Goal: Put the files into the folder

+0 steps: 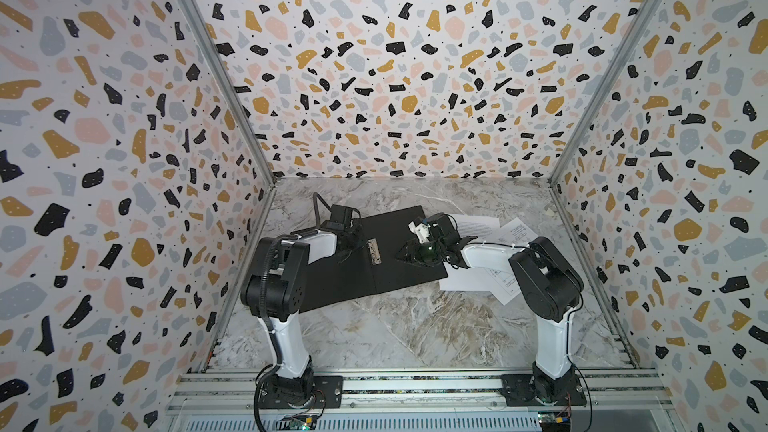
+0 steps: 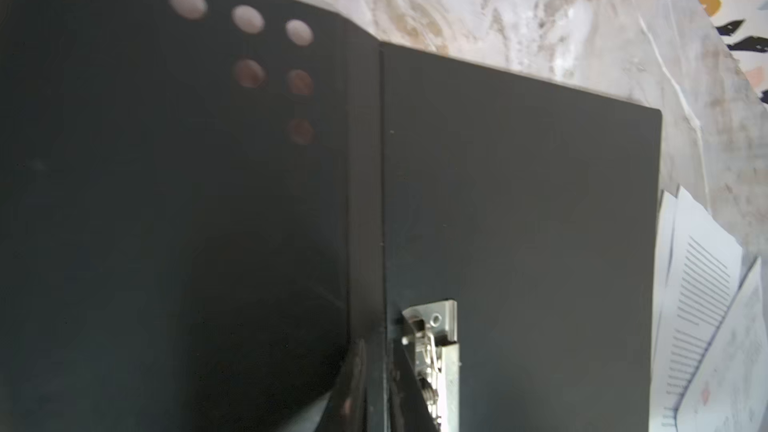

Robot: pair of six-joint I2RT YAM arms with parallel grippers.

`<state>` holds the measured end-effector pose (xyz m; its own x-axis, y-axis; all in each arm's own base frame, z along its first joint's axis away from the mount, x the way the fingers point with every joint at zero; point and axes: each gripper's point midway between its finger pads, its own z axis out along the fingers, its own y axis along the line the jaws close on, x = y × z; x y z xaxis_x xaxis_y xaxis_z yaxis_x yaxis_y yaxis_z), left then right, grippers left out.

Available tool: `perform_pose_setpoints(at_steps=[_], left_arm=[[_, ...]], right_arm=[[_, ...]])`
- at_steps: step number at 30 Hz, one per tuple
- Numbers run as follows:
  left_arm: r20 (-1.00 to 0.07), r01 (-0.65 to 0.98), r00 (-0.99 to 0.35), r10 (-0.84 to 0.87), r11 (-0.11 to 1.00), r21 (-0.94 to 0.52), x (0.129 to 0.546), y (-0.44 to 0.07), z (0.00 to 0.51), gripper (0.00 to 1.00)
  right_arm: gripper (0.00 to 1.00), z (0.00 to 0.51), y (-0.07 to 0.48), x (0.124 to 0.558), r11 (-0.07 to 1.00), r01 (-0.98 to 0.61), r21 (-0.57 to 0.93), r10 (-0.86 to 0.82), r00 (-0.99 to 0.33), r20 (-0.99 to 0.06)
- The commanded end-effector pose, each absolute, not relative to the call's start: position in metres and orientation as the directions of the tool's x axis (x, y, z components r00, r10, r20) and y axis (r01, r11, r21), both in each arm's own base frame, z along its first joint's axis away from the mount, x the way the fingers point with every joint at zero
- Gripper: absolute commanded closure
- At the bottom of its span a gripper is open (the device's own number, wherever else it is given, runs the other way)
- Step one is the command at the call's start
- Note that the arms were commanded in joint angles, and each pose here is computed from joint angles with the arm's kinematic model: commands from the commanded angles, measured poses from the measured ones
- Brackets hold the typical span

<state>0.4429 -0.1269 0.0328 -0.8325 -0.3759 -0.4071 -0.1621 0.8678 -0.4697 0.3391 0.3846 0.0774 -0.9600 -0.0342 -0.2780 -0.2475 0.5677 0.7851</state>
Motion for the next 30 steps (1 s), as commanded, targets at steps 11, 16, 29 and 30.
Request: perform_pose_setpoints(at_steps=[11, 16, 29, 30], left_arm=[[-0.421, -0.078, -0.837, -0.349, 0.839, -0.539, 0.455, -0.148, 0.040, 0.89], [-0.412, -0.079, -0.842, -0.349, 0.834, -0.545, 0.454, -0.150, 0.037, 0.89], [-0.419, -0.066, -0.831, -0.366, 0.812, -0.579, 0.455, -0.154, 0.047, 0.89], [-0.414, -0.068, -0.835, -0.362, 0.815, -0.575, 0.454, -0.154, 0.043, 0.90]], right_arm=[[0.57, 0.076, 0.403, 0.336, 0.535, -0.236, 0.811, -0.069, -0.969, -0.237], [0.57, 0.074, 0.408, 0.336, 0.530, -0.234, 0.815, -0.076, -0.970, -0.229], [0.57, 0.067, 0.409, 0.337, 0.537, -0.221, 0.814, -0.074, -0.974, -0.215], [0.57, 0.068, 0.409, 0.337, 0.535, -0.223, 0.815, -0.075, -0.973, -0.218]])
